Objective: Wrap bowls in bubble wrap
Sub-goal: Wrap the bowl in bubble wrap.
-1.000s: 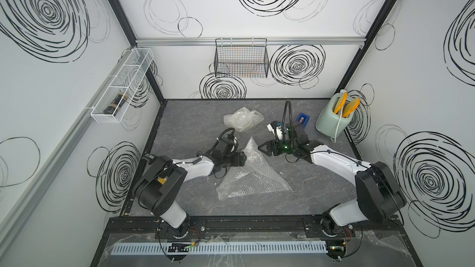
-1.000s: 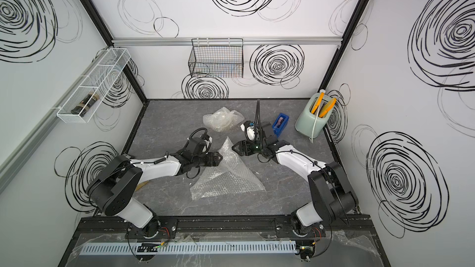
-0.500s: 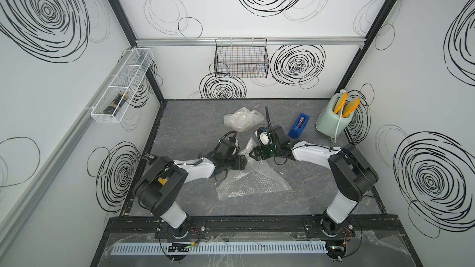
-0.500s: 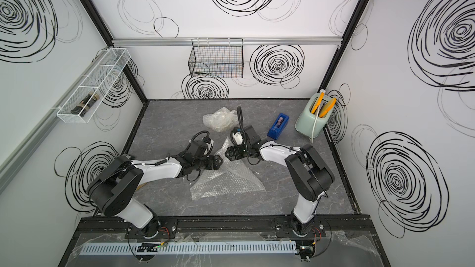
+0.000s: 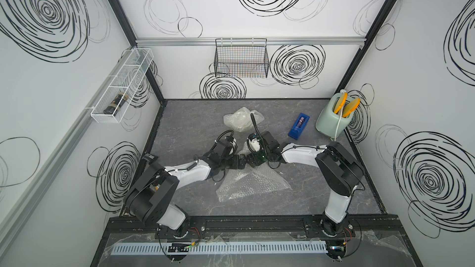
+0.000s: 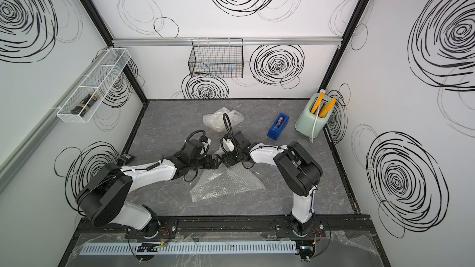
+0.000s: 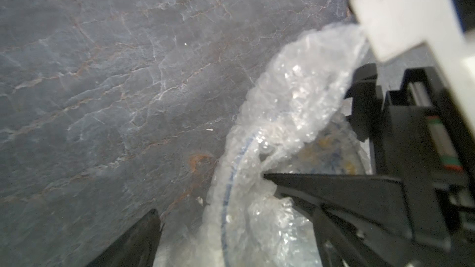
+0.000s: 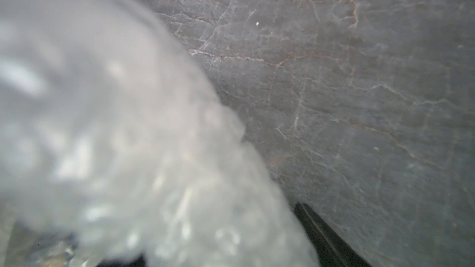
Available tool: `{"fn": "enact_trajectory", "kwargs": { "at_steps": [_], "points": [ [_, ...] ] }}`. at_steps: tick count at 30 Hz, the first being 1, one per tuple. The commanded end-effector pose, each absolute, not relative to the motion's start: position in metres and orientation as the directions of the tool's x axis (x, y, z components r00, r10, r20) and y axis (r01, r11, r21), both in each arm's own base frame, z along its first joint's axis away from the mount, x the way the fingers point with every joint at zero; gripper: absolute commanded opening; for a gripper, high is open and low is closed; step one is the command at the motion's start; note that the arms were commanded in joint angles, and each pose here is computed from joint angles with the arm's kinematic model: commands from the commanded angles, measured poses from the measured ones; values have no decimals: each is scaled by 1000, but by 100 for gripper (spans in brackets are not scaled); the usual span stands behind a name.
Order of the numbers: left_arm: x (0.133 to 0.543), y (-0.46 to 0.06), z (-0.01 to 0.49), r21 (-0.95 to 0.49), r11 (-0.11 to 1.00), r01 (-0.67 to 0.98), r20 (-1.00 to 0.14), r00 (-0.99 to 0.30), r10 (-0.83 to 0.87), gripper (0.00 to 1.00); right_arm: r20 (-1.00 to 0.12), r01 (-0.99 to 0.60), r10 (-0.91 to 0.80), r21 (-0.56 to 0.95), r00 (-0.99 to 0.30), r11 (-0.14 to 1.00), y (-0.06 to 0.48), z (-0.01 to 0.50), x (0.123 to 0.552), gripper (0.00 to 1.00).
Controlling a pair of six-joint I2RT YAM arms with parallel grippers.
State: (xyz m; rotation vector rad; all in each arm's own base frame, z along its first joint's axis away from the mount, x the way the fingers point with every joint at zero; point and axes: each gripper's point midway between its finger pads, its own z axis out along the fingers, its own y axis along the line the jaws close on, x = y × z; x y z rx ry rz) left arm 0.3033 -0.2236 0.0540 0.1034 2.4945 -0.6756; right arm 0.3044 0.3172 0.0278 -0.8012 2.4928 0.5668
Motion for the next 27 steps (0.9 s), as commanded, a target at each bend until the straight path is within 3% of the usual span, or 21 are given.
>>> {"fn": "enact_trajectory", "kwargs": {
  "at_steps": [1, 9, 14, 18, 22, 25, 27],
  "points": [
    [322, -224, 56, -439, 877, 196, -551, -829, -90, 90, -501, -639, -479, 212, -721, 740, 309, 23, 292, 80],
    [327, -219, 27, -372, 916, 149, -519, -852, -71, 82, -608, -648, -409, 239, -681, 723, 307, 70, 292, 85],
    [325, -216, 21, -358, 924, 138, -508, -859, -68, 81, -717, -656, -339, 217, -610, 723, 291, 125, 285, 86],
    [323, -216, 22, -352, 926, 140, -503, -862, -61, 80, -816, -802, -350, 211, -459, 559, 312, 161, 229, 79],
    [322, -214, 23, -343, 928, 142, -502, -863, -54, 79, -910, -950, -372, 68, -185, 305, 339, 164, 156, 67],
    [321, -215, 23, -351, 925, 146, -500, -864, -54, 78, -909, -982, -411, -6, -73, 188, 351, 145, 126, 61],
    [321, -216, 24, -356, 923, 148, -499, -865, -54, 78, -882, -987, -471, -82, 8, 136, 361, 130, 113, 63]
  ]
}}
